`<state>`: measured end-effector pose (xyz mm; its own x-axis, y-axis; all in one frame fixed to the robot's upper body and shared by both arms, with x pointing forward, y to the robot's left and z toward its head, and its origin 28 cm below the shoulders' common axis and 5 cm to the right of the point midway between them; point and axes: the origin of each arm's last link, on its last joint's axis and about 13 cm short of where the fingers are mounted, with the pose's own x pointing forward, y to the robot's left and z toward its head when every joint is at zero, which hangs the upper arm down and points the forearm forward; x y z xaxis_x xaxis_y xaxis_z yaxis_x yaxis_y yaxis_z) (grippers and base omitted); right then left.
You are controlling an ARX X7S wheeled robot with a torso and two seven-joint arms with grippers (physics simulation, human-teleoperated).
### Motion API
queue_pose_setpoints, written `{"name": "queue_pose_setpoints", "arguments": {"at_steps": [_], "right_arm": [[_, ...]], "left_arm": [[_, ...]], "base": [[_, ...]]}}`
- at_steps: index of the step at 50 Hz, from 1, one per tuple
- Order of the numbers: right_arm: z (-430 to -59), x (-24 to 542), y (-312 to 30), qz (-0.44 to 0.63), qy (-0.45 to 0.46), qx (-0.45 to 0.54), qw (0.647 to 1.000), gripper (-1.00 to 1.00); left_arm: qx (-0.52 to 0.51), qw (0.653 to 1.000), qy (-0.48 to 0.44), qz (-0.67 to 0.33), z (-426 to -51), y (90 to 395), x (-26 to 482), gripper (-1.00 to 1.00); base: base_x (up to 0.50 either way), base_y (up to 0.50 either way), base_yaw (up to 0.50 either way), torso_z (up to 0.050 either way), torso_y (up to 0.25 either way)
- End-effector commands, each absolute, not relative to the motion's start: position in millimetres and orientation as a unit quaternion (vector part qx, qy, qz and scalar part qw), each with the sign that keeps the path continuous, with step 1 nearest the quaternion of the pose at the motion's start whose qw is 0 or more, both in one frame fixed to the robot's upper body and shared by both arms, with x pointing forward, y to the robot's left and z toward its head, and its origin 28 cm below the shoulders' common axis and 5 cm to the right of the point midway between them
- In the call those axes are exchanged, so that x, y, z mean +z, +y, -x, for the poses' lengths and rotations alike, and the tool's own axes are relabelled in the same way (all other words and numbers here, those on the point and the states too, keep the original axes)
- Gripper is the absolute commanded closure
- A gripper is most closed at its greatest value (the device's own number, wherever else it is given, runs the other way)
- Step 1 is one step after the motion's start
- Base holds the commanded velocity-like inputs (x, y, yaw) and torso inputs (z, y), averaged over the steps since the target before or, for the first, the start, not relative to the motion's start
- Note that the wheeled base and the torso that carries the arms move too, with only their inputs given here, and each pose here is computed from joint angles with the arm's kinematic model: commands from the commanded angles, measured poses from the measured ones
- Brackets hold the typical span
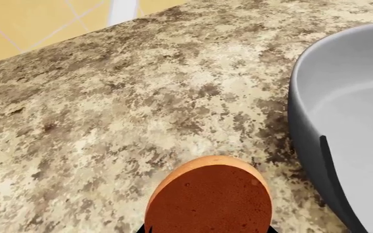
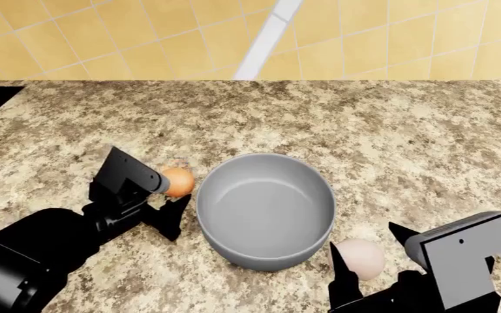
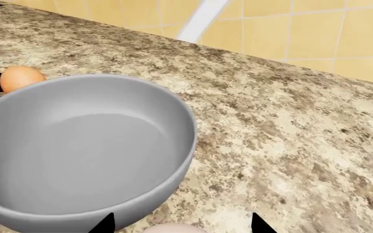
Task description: Place the eggs and milk next to the bowl.
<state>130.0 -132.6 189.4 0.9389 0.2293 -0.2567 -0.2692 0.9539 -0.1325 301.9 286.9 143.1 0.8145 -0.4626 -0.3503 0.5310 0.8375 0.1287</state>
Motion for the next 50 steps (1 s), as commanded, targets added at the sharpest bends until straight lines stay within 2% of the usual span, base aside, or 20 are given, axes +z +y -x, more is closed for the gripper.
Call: {"name": "queue_pose_setpoints", "arguments": {"at_steps": [1,2,3,27,50], "right_arm": [[-130.5,189.2,-133.0,0.083,0.121,0.126,0.981,-1.00],[-130.5,189.0,-133.0,0.083,0.121,0.126,0.981,-1.00],[-130.5,188.7,-133.0,0.083,0.121,0.126,0.981,-1.00],[-131.0,188.0,-133.1,0.085,0.122,0.128,0.981,-1.00],[-123.4,196.5,-130.7,0.094,0.096,0.123,0.983,-1.00]], "left_arm": [[-0.268,0.942,0.167,-0.117,-301.0,285.1,137.8,1.00],[-0.269,0.941,0.166,-0.118,-300.8,285.0,138.2,1.00],[-0.270,0.941,0.166,-0.118,-300.6,284.8,138.5,-1.00],[-0.273,0.944,0.146,-0.115,-294.2,289.2,148.3,-1.00],[-0.248,0.956,0.105,-0.113,-272.6,300.8,161.2,-1.00]], "base": [[0.00,0.00,0.00,0.000,0.000],[0.00,0.00,0.00,0.000,0.000],[0.00,0.00,0.00,0.000,0.000],[0.00,0.00,0.00,0.000,0.000],[0.00,0.00,0.00,0.000,0.000]]}}
